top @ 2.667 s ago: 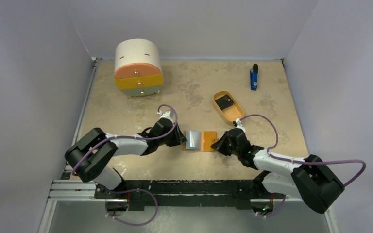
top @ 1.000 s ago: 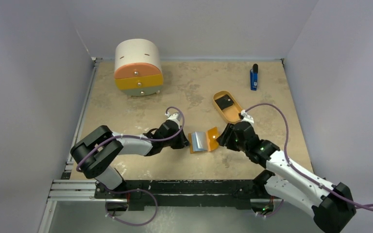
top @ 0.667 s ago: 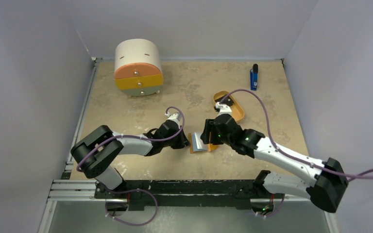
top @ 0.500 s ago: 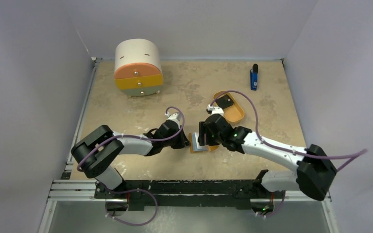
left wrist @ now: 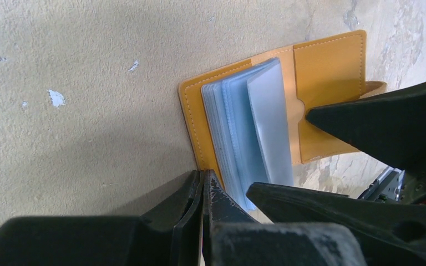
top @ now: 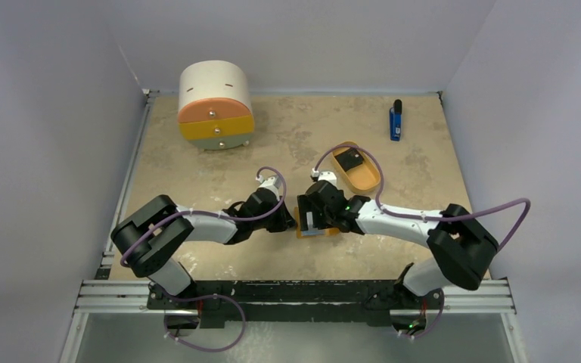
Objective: Put the credit cards into the card holder
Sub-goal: Open the card holder at the center of the board.
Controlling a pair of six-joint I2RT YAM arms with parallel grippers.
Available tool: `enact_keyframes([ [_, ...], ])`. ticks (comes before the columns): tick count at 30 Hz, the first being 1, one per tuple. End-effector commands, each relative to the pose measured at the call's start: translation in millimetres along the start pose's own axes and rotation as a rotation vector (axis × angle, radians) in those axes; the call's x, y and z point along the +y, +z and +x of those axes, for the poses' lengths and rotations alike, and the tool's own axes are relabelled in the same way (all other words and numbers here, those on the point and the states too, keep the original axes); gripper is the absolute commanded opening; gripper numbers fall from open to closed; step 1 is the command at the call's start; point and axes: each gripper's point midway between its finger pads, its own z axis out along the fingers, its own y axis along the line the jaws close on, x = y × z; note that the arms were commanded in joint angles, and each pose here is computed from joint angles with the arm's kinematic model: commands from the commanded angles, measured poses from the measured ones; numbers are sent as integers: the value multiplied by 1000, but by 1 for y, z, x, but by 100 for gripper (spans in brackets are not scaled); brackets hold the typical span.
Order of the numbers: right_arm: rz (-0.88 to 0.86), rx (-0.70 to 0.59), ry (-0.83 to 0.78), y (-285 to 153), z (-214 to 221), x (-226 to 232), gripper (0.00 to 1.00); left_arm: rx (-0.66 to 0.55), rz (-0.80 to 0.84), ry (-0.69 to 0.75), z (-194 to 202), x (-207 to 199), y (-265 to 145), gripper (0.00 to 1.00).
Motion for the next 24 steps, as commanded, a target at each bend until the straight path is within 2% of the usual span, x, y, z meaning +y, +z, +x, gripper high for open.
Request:
enact_keyframes([
  [1,24,-47,2,5,-13,3,94,19,-5,3,8,4,0,0],
  [8,54,-34,18,11,-3,-5,88,20,-7,-1,8,5,1,0],
  [16,73,-1,23,15,10,-12,74,21,-7,1,8,5,1,0],
  [18,87,18,20,16,16,-15,74,21,-8,0,8,5,1,0],
  [24,105,42,26,18,28,-23,82,23,-12,-1,9,7,1,0],
])
